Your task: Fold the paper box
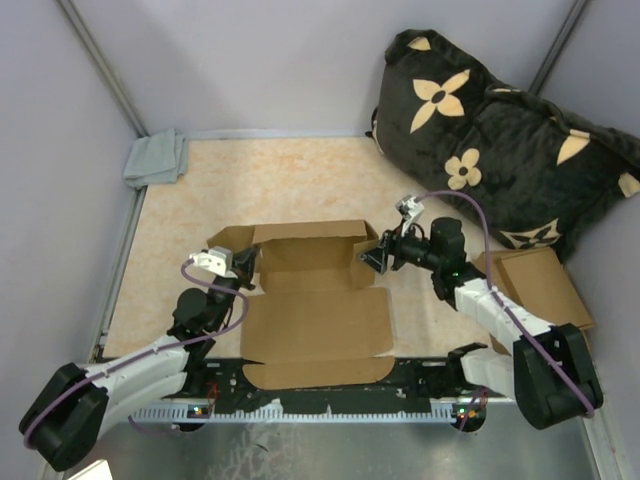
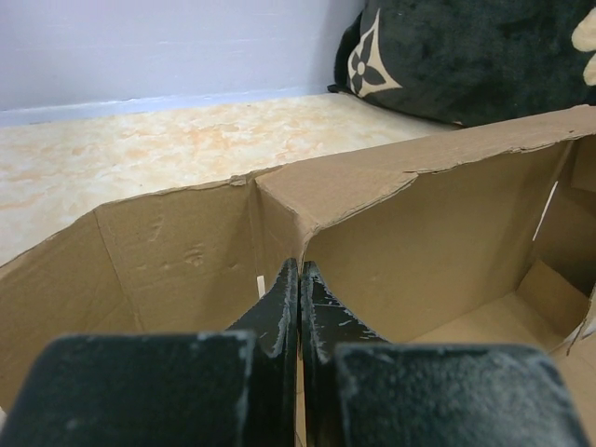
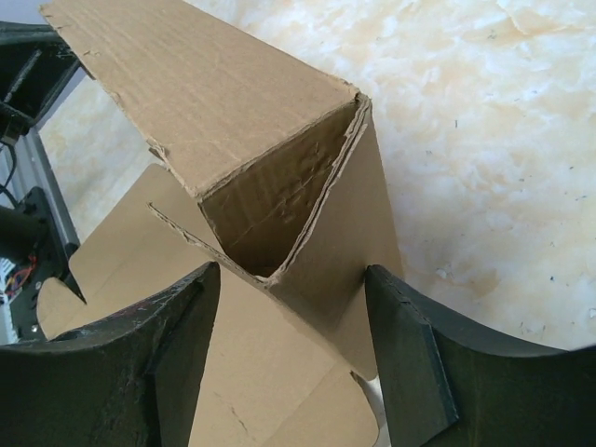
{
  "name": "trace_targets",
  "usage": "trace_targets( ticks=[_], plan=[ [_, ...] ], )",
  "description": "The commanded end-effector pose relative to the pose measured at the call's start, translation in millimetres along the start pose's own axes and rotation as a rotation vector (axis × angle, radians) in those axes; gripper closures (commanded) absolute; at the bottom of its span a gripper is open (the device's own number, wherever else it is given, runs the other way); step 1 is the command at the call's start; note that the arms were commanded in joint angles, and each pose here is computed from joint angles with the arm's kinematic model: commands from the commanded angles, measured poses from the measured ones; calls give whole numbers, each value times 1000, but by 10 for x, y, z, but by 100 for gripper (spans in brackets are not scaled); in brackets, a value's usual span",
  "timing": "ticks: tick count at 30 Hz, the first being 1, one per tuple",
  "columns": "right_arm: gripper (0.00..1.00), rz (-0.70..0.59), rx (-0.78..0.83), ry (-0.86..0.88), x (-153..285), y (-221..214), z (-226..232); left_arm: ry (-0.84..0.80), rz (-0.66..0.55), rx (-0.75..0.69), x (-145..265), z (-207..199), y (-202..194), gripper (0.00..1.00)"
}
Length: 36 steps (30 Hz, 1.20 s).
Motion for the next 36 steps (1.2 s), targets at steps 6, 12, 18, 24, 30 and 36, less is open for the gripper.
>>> trace_targets(
  ticks=[6, 12, 18, 24, 30, 36],
  plan=[
    [39, -69, 112, -193, -101, 36, -46, -41, 30, -13, 133, -26, -174, 100],
    [53, -95, 115, -236, -241, 12, -120, -47, 29, -15, 130, -38, -159, 100],
    [58, -71, 163, -293, -368, -3, -54, -40, 42, -25, 94, -47, -136, 100],
    [35, -95, 173, -307, -326, 45, -12, -42, 40, -22, 70, -68, -99, 100],
    [42, -84, 181, -308, -442, 65, -64, -69, 22, -8, 82, -107, -74, 100],
    [73, -106, 197, -270, -532, 47, -71, -82, 31, -10, 76, -129, -71, 100]
  ],
)
Point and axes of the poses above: each gripper's point midway between its finger pads, its own x axis back along the fingers, its own z axis along the line the jaws close on, y = z × x, the point moved 6 cm from there along x, back along the fingers, and after that the axes turned 1 degree about x, right-handed, at the moved point
